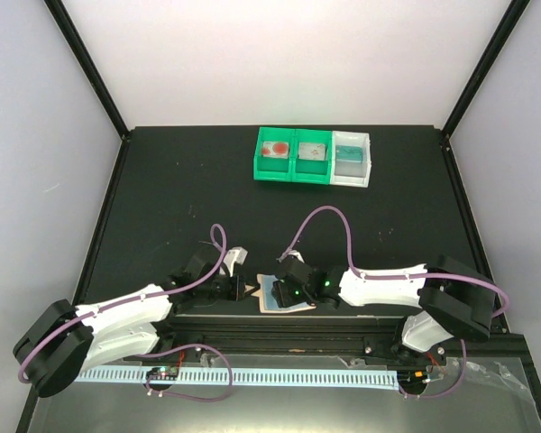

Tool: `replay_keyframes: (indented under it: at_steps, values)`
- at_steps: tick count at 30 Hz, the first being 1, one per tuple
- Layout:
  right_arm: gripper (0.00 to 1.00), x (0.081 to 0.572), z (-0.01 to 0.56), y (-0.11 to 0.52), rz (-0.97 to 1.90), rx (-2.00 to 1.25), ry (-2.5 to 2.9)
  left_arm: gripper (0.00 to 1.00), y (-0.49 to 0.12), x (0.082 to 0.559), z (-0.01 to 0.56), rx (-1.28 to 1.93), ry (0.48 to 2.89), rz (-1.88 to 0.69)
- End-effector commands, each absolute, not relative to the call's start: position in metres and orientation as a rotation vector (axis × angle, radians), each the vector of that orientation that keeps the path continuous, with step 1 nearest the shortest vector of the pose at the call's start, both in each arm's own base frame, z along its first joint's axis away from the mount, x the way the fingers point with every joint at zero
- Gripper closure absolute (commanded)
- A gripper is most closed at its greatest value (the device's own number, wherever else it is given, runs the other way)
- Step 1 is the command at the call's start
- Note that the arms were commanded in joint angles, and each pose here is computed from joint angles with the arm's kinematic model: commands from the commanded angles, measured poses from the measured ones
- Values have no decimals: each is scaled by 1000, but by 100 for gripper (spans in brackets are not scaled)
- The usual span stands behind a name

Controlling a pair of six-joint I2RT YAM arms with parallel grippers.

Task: Take the credit cards out of the card holder

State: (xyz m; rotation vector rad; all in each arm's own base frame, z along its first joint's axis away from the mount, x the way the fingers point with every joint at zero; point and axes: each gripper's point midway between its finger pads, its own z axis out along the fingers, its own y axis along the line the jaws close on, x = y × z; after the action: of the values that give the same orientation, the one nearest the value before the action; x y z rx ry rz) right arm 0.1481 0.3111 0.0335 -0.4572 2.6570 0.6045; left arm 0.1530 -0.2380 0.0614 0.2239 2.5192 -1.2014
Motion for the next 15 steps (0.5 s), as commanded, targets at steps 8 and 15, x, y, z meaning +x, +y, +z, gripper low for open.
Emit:
replay_keyframes:
  at_steps: [8,15]
  values:
    - [42,168,36,263,226,-371,2637,98,-239,155,68,236,2492,-1203]
    - [44,172,65,257,250,-340,2588,98,-239,156,69,235,2488,-1198]
